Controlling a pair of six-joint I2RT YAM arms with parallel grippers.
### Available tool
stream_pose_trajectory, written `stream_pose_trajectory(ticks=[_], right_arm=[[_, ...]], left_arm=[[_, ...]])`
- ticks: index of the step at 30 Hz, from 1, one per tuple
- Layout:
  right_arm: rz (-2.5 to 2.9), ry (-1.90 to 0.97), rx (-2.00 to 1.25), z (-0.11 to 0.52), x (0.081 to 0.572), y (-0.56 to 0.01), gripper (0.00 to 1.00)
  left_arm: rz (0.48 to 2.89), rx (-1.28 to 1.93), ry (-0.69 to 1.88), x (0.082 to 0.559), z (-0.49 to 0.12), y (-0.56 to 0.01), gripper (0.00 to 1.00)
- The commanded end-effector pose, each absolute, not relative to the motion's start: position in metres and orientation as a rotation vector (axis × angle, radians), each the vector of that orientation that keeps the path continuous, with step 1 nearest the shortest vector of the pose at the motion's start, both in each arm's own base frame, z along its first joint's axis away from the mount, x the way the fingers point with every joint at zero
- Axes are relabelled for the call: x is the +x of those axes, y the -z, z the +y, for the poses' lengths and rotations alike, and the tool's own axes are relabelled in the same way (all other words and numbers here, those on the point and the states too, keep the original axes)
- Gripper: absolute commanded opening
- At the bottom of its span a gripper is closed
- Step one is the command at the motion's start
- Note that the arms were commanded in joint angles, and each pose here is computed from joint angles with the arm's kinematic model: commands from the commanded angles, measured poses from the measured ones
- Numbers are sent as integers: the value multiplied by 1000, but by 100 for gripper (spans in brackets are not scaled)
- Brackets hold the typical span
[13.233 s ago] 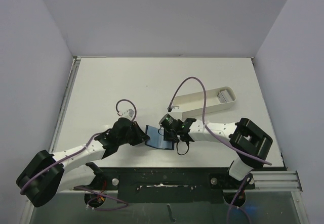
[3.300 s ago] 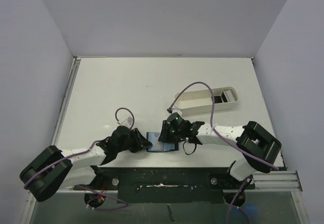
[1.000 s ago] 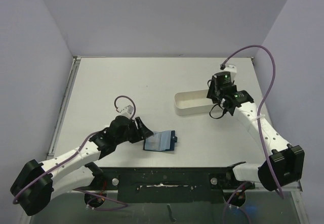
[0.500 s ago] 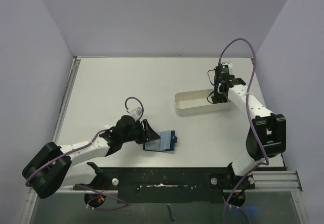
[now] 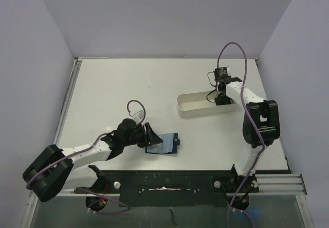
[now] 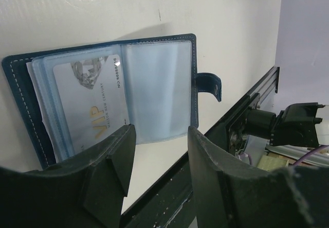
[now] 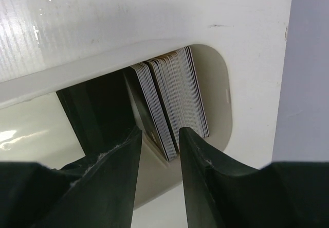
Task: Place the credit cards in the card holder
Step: Pick up the credit card from the storage box.
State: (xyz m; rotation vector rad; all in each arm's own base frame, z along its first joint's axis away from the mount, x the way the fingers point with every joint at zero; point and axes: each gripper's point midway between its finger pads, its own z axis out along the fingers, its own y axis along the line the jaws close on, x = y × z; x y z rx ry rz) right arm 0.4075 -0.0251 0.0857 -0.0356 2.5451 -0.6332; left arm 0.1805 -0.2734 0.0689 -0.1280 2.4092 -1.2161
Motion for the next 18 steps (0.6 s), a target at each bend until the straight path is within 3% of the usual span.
stream_pose_trajectory(ticks=[1,18], right_arm=[[2459,691,-20,-34,430,-105,36],[2448,830,-23,-50,429,-99,26]], left_arm=[[2324,-95,1274,186,-281,-90,43],[2310,-118,1273,185,-277,-93,43]])
